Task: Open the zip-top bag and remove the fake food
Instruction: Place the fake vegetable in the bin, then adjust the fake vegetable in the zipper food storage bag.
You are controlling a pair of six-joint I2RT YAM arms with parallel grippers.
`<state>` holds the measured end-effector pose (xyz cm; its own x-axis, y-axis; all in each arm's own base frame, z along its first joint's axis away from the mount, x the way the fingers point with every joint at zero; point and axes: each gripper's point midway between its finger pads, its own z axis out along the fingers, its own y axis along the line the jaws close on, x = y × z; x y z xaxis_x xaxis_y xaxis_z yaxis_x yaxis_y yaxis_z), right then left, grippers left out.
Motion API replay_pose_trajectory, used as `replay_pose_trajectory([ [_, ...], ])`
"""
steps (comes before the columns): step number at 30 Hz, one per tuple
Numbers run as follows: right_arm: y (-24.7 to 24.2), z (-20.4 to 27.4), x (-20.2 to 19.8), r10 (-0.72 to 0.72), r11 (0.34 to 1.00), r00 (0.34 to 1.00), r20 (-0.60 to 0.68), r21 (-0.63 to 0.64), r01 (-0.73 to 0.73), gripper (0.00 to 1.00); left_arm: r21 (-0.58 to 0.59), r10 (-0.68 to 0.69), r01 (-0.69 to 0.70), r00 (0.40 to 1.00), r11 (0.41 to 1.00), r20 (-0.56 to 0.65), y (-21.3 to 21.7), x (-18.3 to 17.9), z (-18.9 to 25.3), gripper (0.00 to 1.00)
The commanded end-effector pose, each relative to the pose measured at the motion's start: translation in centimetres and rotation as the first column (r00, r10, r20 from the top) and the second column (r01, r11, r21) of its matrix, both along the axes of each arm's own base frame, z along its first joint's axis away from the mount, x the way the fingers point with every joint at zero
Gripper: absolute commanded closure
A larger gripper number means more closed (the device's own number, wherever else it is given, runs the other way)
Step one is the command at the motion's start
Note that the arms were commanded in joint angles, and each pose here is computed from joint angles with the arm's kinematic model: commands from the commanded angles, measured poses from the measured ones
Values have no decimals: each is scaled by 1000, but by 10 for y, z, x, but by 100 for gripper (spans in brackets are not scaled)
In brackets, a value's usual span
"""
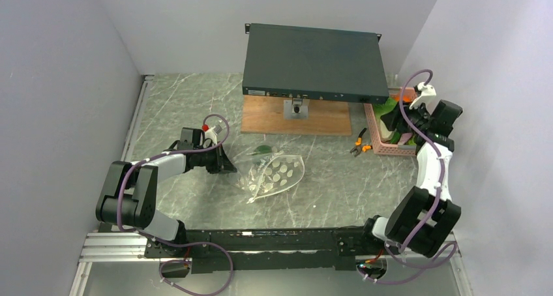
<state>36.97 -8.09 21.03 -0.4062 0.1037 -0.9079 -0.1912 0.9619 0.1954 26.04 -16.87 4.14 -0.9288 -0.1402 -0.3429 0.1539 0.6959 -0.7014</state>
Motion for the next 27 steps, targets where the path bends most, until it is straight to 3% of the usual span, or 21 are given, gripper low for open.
replay_pose_trajectory([
  [1,39,11,-27,208,978,977,47,-19,-207,47,-29,-16,17,998,999,55,-4,11,14,100],
  [7,97,6,-70,518,855,853,65,-77,-513,50,-41,-15,19,997,999,75,-5,12,20,100],
  [13,157,1,-118,774,630,626,97,-216,-746,51,-49,-6,11,995,999,103,-5,13,27,100],
  [17,190,2,-138,868,493,484,110,-313,-812,52,-52,6,0,993,999,120,-5,14,33,100],
  [21,219,6,-144,910,408,397,117,-417,-812,55,-49,16,-8,989,999,150,-3,15,40,98],
  [27,273,-6,-163,975,222,203,92,-479,-849,68,-46,22,-14,984,999,178,-2,14,48,87],
])
